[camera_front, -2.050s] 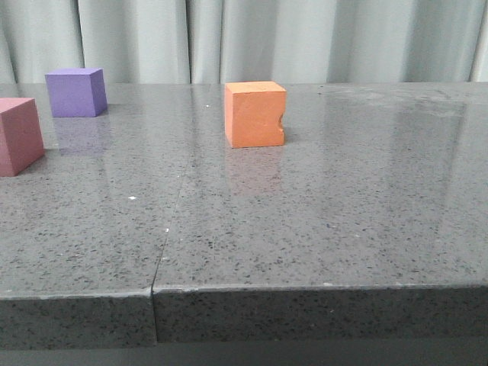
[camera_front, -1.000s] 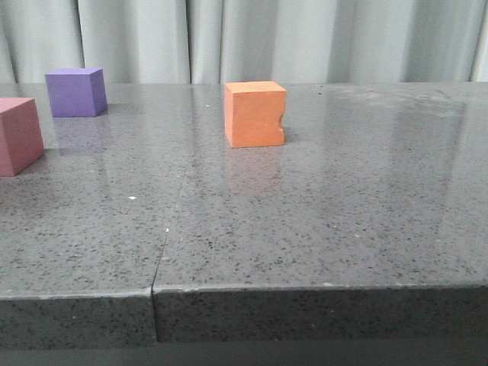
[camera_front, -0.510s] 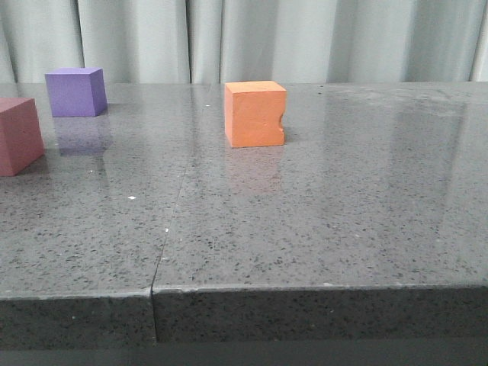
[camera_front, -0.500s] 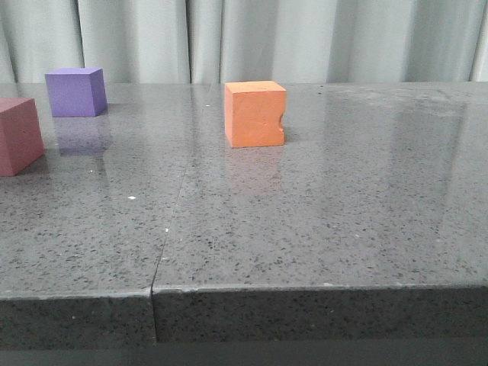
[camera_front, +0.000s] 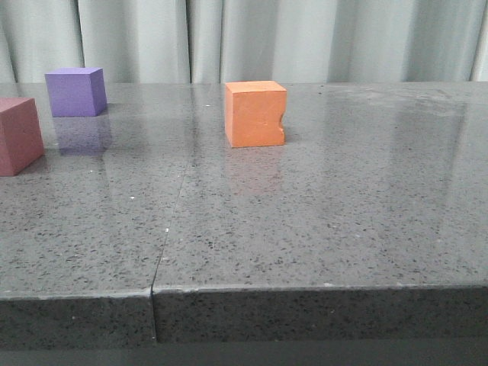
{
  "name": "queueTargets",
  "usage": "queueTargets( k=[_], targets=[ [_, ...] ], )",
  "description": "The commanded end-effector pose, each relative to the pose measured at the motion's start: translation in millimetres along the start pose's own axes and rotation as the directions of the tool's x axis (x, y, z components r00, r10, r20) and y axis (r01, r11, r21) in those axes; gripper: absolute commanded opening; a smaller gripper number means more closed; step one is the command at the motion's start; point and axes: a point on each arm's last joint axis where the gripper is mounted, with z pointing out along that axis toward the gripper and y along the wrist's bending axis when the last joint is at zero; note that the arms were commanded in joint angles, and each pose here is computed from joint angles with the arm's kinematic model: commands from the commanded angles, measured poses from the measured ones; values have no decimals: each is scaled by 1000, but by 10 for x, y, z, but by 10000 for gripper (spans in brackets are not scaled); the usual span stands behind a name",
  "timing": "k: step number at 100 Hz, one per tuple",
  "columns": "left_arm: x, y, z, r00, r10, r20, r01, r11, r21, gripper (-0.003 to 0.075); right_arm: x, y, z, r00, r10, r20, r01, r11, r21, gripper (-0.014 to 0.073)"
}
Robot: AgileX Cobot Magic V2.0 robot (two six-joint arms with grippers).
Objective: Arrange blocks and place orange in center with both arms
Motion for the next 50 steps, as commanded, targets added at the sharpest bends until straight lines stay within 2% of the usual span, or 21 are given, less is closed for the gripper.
queueTargets(
  k=[1,23,50],
  targets=[
    [-231,-91,-31,996,48,78,-47,999,-11,669,-139,45,-35,996,-4,94,7,1000,-29,-68],
    [-378,-221,506,991,135,18,-136,988,67,669,-139,45,-35,996,-4,94,7,1000,-29,-68],
    [-485,-352,988,981,191,10,-192,978,82,669,-139,45,-35,996,-4,94,7,1000,-29,-68]
  ],
)
